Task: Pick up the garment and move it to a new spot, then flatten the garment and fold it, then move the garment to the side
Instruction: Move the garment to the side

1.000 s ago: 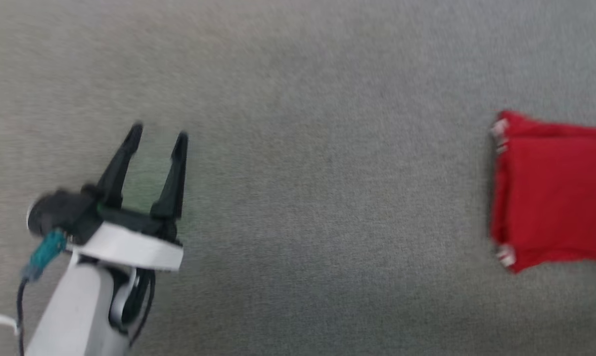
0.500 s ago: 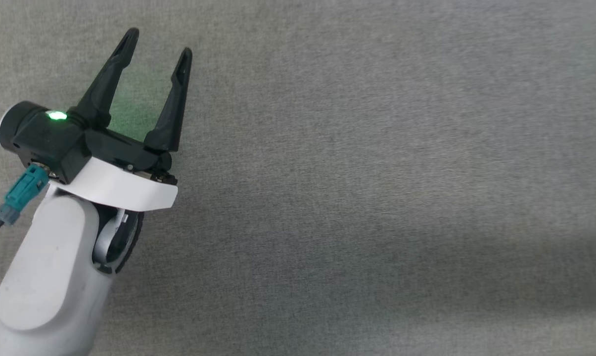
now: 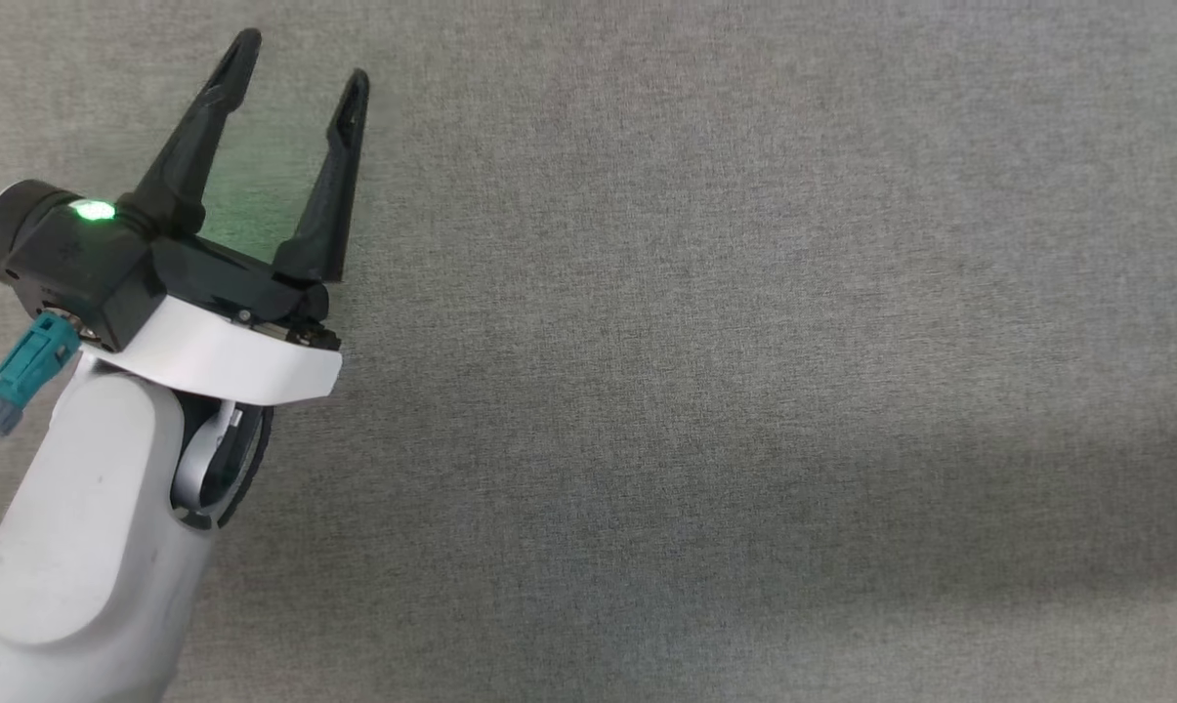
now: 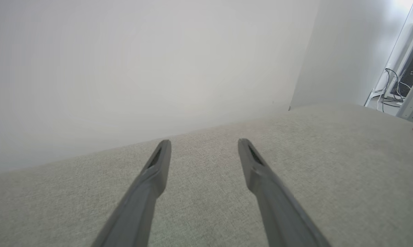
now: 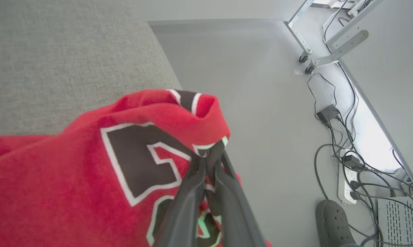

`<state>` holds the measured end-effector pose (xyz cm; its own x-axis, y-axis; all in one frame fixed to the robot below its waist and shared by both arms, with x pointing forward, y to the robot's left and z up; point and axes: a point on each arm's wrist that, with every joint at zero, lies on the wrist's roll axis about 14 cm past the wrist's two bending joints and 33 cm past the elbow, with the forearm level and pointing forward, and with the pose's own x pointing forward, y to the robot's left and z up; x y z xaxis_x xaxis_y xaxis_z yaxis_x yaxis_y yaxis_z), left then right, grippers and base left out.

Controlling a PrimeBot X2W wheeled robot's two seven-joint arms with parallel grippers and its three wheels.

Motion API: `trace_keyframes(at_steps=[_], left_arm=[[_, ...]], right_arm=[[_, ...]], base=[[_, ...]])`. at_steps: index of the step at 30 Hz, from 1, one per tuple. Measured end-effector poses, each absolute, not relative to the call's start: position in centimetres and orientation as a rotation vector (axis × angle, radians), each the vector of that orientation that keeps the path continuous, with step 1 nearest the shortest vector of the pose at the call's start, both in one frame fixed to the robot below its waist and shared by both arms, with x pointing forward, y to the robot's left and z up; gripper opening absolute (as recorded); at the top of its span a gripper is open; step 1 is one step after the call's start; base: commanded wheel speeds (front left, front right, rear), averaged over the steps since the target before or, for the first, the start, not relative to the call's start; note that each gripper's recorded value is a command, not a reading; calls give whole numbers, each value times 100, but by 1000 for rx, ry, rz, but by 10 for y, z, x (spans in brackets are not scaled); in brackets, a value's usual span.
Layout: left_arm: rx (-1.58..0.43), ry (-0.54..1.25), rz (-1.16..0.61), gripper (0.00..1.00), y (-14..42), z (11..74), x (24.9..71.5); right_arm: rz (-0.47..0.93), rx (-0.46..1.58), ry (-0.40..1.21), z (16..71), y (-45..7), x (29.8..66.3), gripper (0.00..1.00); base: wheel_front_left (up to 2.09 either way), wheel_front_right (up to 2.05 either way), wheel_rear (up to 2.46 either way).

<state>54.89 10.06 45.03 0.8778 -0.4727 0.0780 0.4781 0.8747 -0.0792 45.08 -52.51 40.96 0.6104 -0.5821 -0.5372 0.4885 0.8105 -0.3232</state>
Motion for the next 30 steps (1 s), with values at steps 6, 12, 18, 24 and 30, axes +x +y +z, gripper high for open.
trace_keyframes(at_steps=[6, 12, 18, 24, 30], left_arm=[[-113, -64, -452, 100, 109, 464, 537], [-134, -36, -378, 100, 129, 471, 510], [-159, 3, -291, 100, 150, 472, 474], [-177, 12, -190, 100, 179, 480, 435], [-181, 3, -90, 100, 210, 487, 396]], right_arm=[[-558, -180, 570, 436, -512, 468, 100], [-322, -187, 428, 458, -442, 502, 100], [-92, -175, 370, 458, -367, 501, 100], [69, -138, 291, 462, -303, 496, 100], [209, -67, 178, 482, -236, 493, 100]], base=[[0, 0, 0], [0, 0, 0], [0, 0, 0], [0, 0, 0], [0, 0, 0]])
